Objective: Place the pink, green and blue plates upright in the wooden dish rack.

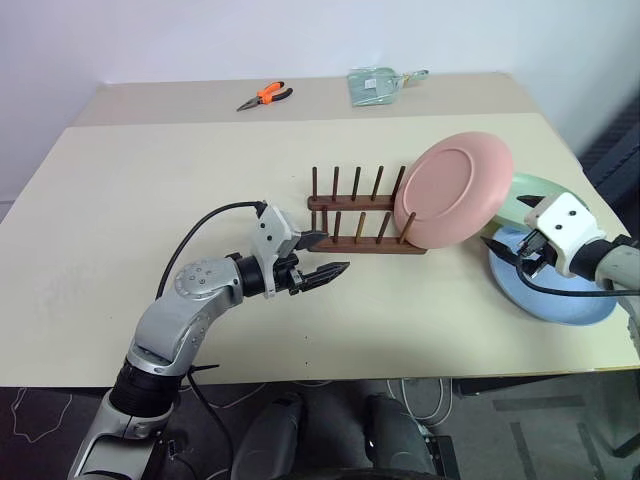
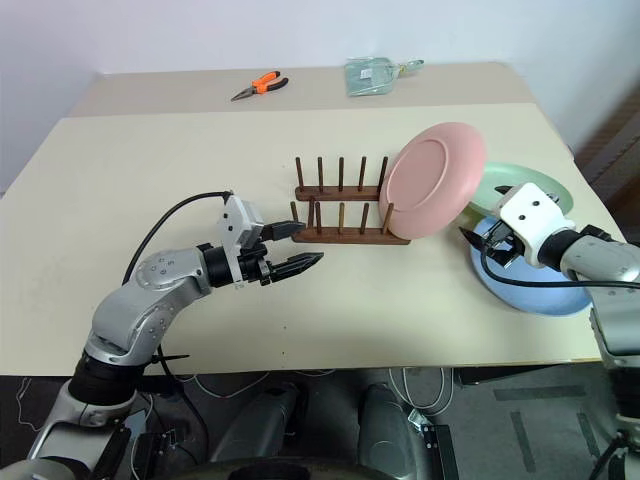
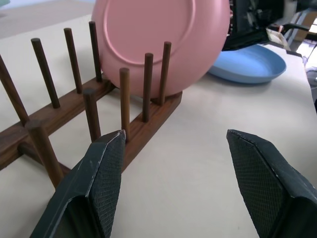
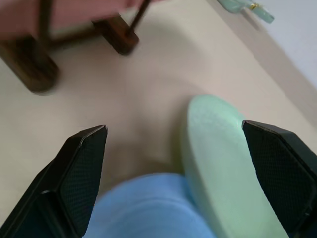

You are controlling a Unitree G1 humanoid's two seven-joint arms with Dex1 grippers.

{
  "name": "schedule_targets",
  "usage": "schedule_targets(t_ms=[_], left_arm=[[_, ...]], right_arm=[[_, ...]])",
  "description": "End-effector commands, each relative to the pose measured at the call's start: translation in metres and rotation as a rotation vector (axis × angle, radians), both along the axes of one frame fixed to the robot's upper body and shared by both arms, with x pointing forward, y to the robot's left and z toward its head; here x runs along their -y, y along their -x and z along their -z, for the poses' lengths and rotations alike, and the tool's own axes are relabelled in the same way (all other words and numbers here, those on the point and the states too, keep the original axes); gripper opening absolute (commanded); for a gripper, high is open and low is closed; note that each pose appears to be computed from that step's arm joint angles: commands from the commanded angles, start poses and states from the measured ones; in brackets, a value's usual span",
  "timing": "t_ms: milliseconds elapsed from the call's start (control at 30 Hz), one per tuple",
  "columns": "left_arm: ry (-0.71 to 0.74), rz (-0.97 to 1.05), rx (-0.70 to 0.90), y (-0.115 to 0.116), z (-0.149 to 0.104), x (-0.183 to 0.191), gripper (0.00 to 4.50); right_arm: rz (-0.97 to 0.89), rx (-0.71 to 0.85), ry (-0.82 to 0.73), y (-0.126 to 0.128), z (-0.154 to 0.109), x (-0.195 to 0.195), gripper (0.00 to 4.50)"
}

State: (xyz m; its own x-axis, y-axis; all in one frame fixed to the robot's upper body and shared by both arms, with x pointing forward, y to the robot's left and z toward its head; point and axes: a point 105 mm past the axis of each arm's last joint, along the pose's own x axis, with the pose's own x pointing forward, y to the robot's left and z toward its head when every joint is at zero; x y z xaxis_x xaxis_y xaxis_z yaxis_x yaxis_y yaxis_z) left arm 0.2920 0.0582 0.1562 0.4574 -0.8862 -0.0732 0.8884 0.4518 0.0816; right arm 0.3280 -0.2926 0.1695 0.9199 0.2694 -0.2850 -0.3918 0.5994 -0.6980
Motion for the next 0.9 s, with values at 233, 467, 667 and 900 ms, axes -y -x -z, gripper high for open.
schedule_targets(t_ms=[233,467,667,900], left_arm=[[0.001,-0.004,0.054,0.003,-0.007,0.000,3.37],[-0.005,-0.011,0.056,0.003,-0.007,-0.002,3.37],[-0.010,-0.008,0.057,0.002,-0.006,-0.002,3.37],[-0.012,0.000,0.058,0.002,-0.004,-0.001,3.37]], right_arm=[[0.133,0.024,0.402,-0.023,0.002,0.050,3.90],[0.113,0.038,0.428,-0.027,0.004,0.047,0.40],[0.154,0.162,0.459,-0.025,-0.023,0.048,0.05],[0.237,0.351,0.174,-0.017,-0.067,0.041,0.05]])
